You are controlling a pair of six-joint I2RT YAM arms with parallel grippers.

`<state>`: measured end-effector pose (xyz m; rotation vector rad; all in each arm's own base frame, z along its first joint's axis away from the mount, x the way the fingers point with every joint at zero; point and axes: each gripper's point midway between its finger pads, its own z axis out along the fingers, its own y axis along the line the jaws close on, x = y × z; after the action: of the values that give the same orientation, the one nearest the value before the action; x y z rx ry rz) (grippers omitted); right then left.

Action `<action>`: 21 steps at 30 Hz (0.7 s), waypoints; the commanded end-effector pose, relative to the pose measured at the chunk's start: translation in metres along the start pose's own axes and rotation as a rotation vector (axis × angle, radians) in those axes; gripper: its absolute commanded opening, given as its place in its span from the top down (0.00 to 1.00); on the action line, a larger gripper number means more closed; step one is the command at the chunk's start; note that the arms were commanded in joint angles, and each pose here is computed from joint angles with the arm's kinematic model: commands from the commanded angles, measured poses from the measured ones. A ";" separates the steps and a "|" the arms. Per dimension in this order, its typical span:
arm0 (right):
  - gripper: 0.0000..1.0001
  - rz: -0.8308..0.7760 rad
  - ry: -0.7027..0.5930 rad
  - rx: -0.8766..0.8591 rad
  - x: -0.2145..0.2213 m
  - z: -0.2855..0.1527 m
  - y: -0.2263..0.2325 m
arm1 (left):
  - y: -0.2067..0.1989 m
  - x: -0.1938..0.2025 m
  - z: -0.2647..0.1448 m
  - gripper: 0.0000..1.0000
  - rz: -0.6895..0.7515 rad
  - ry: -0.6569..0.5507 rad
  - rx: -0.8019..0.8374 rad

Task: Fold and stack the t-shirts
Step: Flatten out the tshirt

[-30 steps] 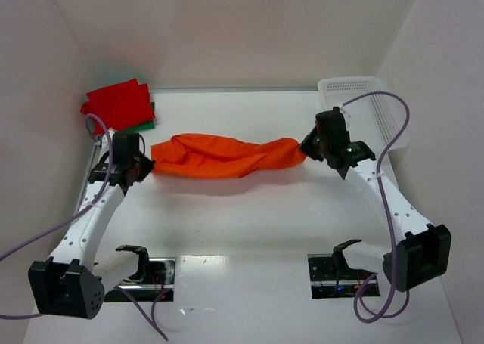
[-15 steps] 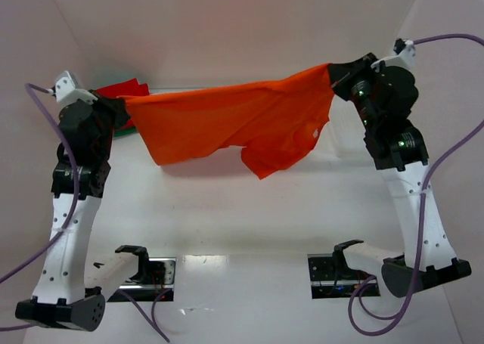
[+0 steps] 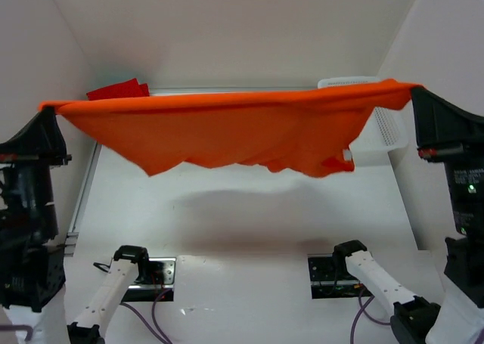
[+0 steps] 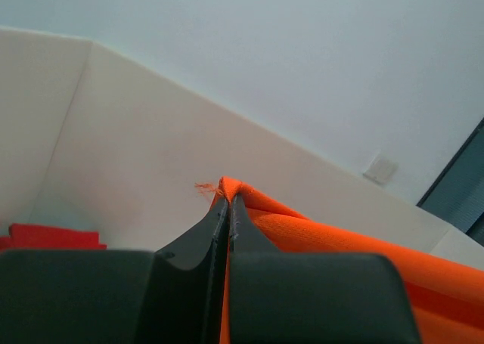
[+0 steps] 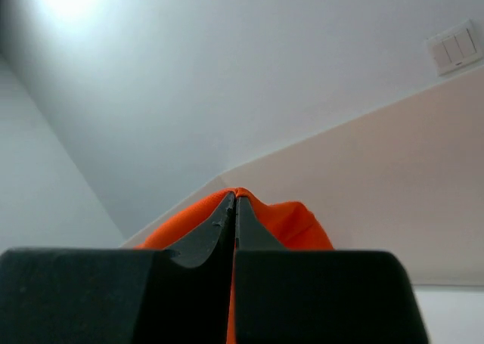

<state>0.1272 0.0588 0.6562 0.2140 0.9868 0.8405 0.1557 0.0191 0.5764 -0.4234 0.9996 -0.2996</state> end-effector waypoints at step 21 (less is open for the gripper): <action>1.00 0.002 0.448 0.592 0.294 0.007 -0.274 | 0.124 0.264 0.022 1.00 0.147 0.485 -0.312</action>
<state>0.3404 0.0896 0.3243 0.4803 1.7794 0.5547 0.3101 0.0097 0.3197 -0.5066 1.6633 -0.1129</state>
